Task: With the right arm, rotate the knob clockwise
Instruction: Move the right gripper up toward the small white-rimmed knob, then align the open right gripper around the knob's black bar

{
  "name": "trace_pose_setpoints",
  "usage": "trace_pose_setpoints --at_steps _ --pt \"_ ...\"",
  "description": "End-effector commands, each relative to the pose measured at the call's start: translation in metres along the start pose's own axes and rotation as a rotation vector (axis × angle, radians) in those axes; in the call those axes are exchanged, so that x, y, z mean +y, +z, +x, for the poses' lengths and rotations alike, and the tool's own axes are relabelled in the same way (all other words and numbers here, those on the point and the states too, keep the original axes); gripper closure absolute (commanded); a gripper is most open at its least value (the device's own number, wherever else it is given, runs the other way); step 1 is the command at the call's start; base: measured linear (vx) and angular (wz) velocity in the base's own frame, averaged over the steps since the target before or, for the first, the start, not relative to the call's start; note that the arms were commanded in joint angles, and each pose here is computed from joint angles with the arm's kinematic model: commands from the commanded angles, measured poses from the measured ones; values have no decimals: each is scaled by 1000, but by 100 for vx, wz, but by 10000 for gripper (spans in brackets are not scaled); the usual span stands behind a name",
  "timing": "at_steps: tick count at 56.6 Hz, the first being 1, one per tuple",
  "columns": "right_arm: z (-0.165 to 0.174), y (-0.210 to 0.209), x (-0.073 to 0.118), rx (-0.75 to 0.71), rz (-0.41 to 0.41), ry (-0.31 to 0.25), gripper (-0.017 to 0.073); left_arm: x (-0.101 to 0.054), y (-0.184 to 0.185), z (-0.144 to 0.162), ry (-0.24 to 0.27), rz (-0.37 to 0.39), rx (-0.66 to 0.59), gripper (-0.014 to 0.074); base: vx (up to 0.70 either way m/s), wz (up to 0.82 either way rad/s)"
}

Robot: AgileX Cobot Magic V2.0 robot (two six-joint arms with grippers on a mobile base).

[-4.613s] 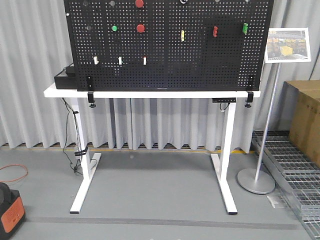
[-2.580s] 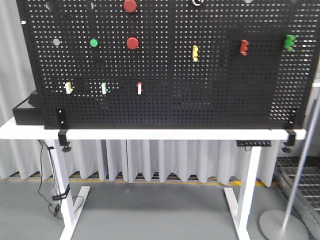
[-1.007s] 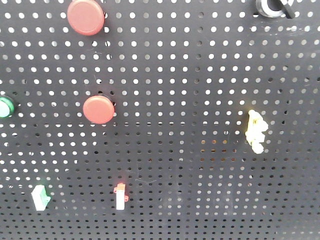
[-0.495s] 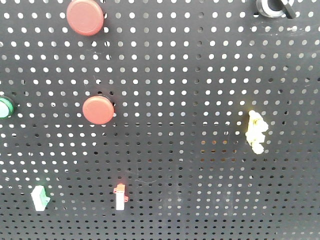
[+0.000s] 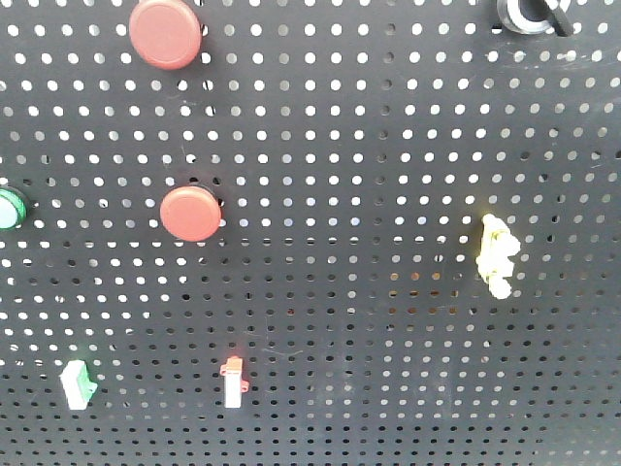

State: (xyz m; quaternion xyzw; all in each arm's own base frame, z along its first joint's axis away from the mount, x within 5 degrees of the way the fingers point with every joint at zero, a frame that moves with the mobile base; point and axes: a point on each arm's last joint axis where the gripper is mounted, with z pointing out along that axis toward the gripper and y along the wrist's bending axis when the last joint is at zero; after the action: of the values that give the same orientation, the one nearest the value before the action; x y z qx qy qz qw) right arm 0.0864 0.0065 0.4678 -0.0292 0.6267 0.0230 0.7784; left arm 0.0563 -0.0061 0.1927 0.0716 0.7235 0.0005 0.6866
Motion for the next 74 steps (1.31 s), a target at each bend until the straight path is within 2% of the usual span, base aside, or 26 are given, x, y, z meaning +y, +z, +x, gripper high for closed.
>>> trace_pose_setpoints --at_steps 1,14,20,23,27,32,37,40,44,47,52,56,62,74 --pt "-25 15 2 -76 -19 60 567 0 0 3 -15 -8 -65 600 0 0" --pt "-13 44 7 5 -59 220 565 0 0 3 -15 -8 -65 600 0 0" --pt "-10 51 10 24 -87 217 564 0 0 3 -15 -8 -65 600 0 0" --pt "-9 54 16 30 -134 183 564 0 0 3 -15 -8 -65 600 0 0" --pt "-9 58 30 31 -237 97 564 0 0 3 -15 -8 -65 600 0 0" --pt "-10 64 59 -1 -432 -88 564 0 0 3 -15 -8 -65 600 0 0" --pt "-13 67 95 -80 -616 -220 564 0 0 3 -15 -8 -65 600 0 0" --pt "-19 67 107 -145 -650 -237 564 0 0 3 -15 -8 -65 600 0 0" --pt "-26 69 114 -219 -617 -224 564 0 0 3 -15 -8 -65 600 0 0" --pt "-31 70 113 -270 -562 -219 564 0 0 3 -15 -8 -65 600 0 0" --pt "-35 72 108 -315 -489 -241 564 0 0 3 -15 -8 -65 600 0 0" --pt "-38 72 104 -346 -439 -273 563 0 0 3 -15 -8 -65 600 0 0" --pt "-41 73 99 -385 -364 -352 559 0 0 3 -15 -8 -65 600 0 0" --pt "-42 77 88 -371 -224 -410 508 0 0 3 -15 -8 -65 600 0 0"
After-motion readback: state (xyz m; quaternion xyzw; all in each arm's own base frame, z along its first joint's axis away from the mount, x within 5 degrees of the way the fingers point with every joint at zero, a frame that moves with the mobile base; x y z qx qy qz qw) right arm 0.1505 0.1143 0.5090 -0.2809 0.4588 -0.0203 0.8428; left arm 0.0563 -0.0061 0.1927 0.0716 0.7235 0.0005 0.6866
